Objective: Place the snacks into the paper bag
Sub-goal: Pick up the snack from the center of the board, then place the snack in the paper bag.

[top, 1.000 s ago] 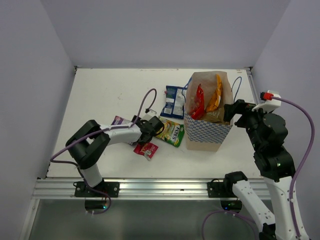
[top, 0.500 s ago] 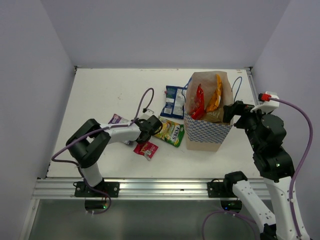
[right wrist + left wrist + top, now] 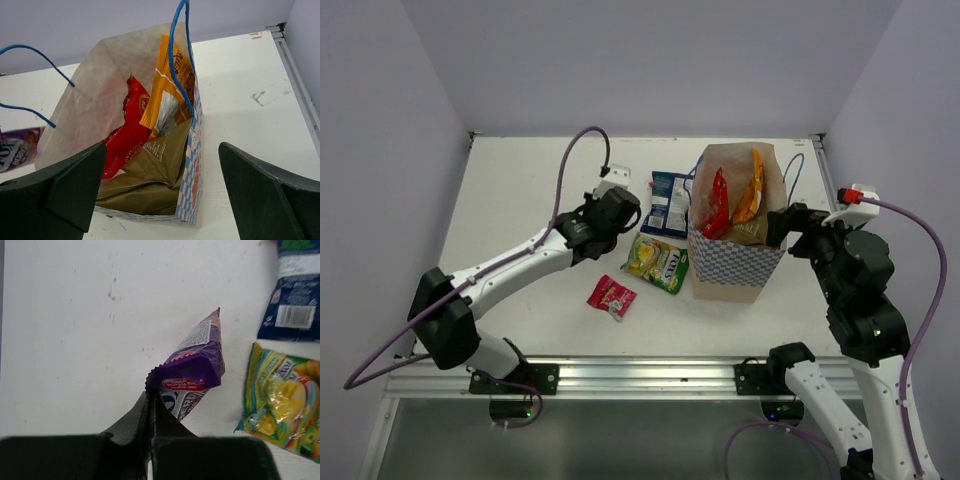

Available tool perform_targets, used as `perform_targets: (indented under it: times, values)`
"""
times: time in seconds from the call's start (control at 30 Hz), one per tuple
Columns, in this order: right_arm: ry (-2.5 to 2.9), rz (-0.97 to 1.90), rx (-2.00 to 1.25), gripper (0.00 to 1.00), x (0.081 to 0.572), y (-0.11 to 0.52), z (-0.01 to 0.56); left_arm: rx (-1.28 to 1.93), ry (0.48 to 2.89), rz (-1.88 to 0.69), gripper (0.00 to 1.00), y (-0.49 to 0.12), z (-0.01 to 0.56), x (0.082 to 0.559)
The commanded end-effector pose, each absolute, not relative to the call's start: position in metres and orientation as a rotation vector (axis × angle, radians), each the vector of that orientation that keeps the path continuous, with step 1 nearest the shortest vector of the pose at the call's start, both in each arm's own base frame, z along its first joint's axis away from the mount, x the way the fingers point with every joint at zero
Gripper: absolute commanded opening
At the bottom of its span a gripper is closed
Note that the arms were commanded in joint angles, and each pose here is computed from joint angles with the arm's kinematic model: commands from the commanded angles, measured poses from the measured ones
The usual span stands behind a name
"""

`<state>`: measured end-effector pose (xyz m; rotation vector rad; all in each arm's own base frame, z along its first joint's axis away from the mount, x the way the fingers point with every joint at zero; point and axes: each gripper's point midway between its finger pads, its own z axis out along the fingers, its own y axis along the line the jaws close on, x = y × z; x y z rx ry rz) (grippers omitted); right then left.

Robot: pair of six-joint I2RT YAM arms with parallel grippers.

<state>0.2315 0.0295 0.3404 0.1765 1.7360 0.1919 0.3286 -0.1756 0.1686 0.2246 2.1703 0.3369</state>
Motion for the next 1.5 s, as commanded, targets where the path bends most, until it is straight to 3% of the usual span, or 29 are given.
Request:
perform_targets:
  times: [0.0, 0.5, 0.67, 1.0, 1.47]
  values:
    - [1.671, 0.177, 0.173, 0.99, 0.23, 0.026, 0.361, 0.133, 1.987, 0.258, 0.0, -0.177, 0.254, 0.345]
    - [1.67, 0.177, 0.173, 0.98, 0.227, 0.025, 0.365, 0.125, 1.558, -0.12, 0.0, -0.222, 0.468, 0.35]
    - [1.667, 0.176, 0.173, 0.99, 0.228, 0.025, 0.366, 0.168, 1.464, -0.294, 0.0, -0.255, 0.512, 0.343]
    - [1.666, 0.172, 0.174, 0.99, 0.227, 0.024, 0.365, 0.294, 1.377, -0.674, 0.0, -0.326, 0.554, 0.322]
    - [1.667, 0.167, 0.18, 0.99, 0.227, 0.023, 0.363, 0.223, 1.432, -1.055, 0.0, -0.386, 0.534, 0.306]
